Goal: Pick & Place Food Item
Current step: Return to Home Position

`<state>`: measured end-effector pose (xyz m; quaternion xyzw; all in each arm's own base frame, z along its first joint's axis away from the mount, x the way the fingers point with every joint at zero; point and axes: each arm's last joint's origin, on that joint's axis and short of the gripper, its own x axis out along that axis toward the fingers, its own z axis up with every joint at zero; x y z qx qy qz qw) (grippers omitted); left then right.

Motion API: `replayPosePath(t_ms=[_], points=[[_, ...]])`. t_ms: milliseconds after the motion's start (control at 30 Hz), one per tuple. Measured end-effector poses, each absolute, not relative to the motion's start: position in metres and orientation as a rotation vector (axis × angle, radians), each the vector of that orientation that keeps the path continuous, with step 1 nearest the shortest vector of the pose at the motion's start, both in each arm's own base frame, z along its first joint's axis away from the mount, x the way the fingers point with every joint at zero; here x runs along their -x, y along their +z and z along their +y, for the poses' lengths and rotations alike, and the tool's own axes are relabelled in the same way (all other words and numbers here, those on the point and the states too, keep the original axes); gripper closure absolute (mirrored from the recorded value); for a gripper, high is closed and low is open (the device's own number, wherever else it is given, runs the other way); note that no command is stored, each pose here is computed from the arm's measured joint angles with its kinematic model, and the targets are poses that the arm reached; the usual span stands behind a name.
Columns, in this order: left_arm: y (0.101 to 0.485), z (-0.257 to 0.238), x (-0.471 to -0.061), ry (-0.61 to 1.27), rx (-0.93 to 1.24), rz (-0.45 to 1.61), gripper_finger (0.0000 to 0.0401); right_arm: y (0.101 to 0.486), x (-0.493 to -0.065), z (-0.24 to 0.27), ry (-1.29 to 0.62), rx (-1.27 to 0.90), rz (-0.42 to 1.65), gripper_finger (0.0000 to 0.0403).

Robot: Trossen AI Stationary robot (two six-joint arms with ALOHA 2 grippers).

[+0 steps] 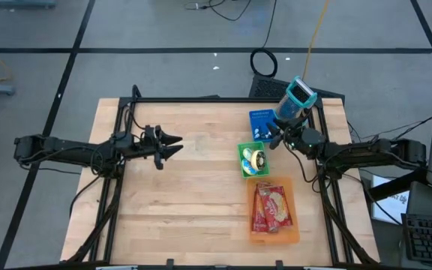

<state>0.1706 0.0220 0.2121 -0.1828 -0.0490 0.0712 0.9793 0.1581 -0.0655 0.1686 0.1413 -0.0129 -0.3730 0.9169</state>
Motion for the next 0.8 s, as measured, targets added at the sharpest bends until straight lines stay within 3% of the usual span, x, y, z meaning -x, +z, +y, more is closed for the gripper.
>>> replayPosePath(t_ms=[267, 600, 800], points=[[0.219, 0.023, -0.159, 0.071, 0.265, -0.096, 0.0215, 0.175, -0.156, -0.061, -0.635, -0.247, -0.026, 0.0232], [0.221, 0.020, -0.123, 0.213, 0.222, -0.038, 0.0214, 0.190, -0.141, -0.051, -0.460, -0.222, -0.055, 0.0231], [0.219, 0.011, -0.118, 0.199, 0.153, -0.011, 0.0215, 0.196, -0.130, -0.045, -0.364, -0.204, -0.057, 0.0234]])
